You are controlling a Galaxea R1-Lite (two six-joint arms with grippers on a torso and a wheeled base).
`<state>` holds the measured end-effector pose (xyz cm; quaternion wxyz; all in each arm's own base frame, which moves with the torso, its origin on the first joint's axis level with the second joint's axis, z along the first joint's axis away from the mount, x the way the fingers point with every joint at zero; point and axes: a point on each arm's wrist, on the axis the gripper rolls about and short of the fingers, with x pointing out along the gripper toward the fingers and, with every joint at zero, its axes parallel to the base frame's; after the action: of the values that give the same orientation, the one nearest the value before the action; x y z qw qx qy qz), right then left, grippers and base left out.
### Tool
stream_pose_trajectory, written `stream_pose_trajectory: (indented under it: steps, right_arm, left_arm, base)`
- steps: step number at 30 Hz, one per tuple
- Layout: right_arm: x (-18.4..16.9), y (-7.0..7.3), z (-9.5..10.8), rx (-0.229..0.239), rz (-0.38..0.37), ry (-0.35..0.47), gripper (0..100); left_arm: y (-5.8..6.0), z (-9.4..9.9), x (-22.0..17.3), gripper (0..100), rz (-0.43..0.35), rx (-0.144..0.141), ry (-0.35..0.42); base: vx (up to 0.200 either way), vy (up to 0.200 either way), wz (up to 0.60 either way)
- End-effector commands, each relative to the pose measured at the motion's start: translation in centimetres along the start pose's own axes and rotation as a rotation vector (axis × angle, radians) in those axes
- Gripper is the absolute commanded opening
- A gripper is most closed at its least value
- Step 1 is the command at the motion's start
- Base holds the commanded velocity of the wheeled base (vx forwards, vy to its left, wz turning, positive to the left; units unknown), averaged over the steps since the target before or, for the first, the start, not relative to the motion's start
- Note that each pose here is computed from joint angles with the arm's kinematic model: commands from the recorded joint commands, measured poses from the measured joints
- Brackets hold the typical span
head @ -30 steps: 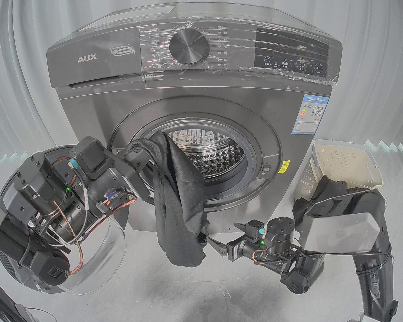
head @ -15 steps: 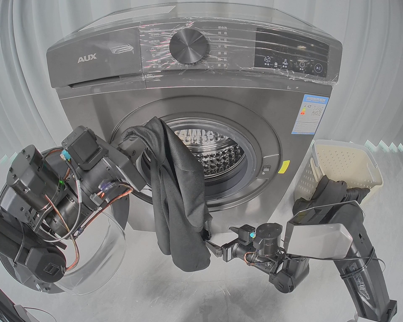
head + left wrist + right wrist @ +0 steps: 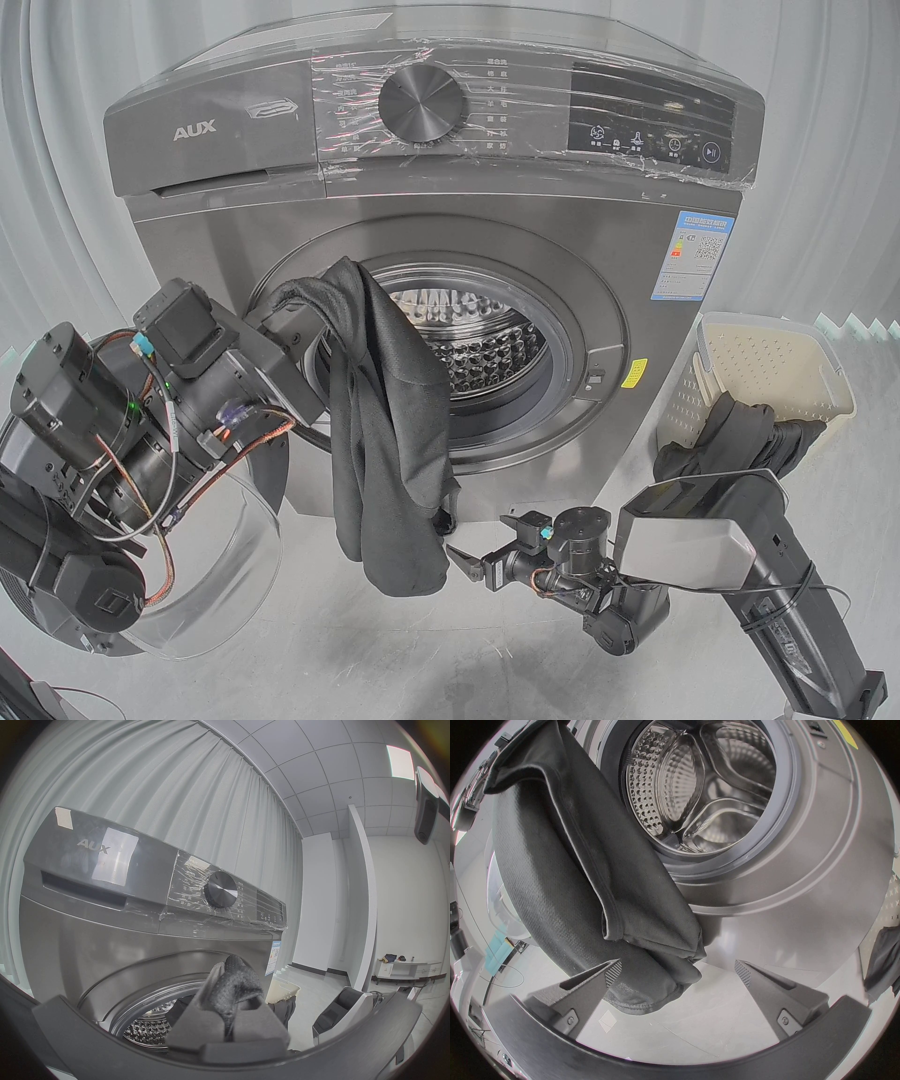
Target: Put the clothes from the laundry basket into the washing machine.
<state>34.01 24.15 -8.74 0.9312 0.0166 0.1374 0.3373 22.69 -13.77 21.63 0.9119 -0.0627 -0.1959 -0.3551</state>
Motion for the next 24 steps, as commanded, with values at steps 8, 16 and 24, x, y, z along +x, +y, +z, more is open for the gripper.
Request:
stream_pose_trajectory:
  steps: [8, 16, 24]
  right_arm:
    - [2.7, 0.6, 0.2, -0.022, 0.048, -0.071, 100]
    - [2.8, 0.4, 0.6, -0.026, 0.042, -0.107, 0]
    - [0.4, -0.8, 3.5, -0.019, 0.004, -0.136, 0]
  left_arm:
    - [0.0, 0.1, -0.1, 0, -0.001, -0.001, -0.004]
    - [0.1, 0.1, -0.1, 0, 0.001, -0.009, -0.001]
    - [0.2, 0.0, -0.2, 0, 0.005, -0.009, 0.004]
  base:
    - [0.000, 0.000, 0.00]
    - [0.000, 0.000, 0.00]
    - [0.000, 0.000, 0.00]
